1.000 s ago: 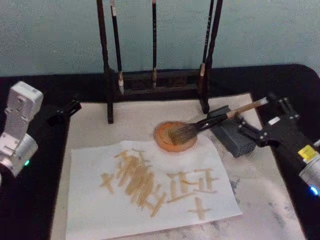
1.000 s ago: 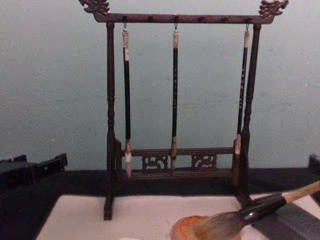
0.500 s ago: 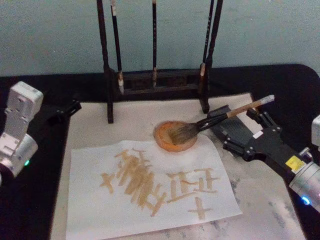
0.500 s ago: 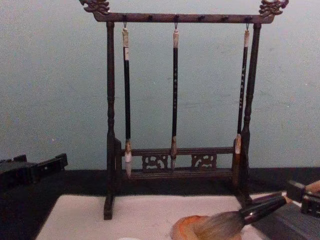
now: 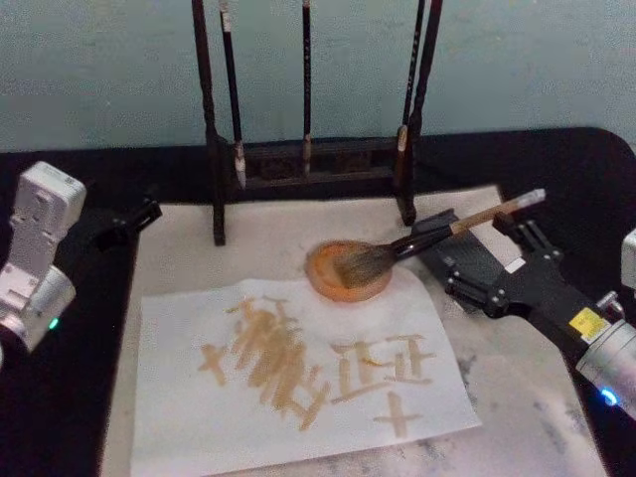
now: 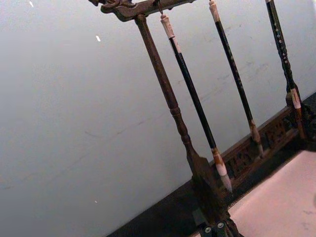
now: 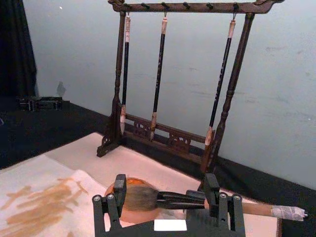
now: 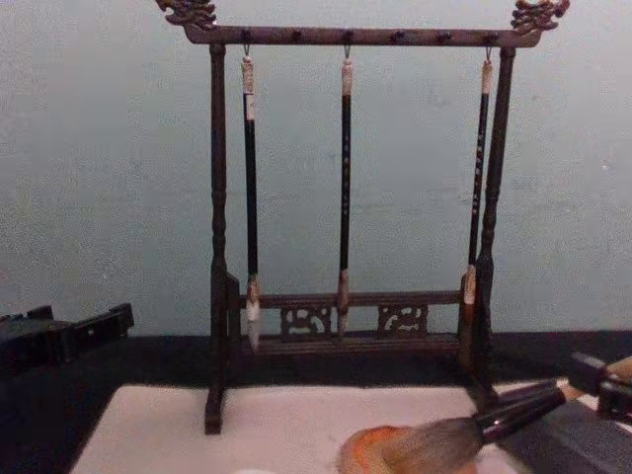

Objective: Pick up the brush from the inkstone, write on the paper, then place the brush back to its original position.

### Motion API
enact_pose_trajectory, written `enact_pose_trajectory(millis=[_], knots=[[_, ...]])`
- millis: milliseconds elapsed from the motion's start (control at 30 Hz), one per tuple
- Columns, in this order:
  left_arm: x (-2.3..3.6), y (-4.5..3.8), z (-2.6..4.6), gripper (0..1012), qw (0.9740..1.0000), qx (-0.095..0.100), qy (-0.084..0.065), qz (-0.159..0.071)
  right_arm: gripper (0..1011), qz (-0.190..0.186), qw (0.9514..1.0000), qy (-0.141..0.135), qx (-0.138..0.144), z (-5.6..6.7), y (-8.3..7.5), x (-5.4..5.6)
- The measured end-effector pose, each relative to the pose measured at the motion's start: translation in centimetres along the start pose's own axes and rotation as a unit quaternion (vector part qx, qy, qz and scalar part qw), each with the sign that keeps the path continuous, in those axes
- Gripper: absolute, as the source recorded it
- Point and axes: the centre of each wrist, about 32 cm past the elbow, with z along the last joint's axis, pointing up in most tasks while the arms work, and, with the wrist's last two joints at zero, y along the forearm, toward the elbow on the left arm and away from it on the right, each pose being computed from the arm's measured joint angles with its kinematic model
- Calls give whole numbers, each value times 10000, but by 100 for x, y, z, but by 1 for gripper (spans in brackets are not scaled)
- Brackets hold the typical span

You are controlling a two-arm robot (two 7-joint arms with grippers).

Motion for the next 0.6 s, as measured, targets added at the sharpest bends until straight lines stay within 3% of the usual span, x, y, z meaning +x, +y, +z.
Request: enact_pose_trajectory(millis=[600], knots=[[0, 0, 0, 1002, 10000, 0, 0, 0, 1008, -18, 10000, -12, 9, 1, 0, 2]])
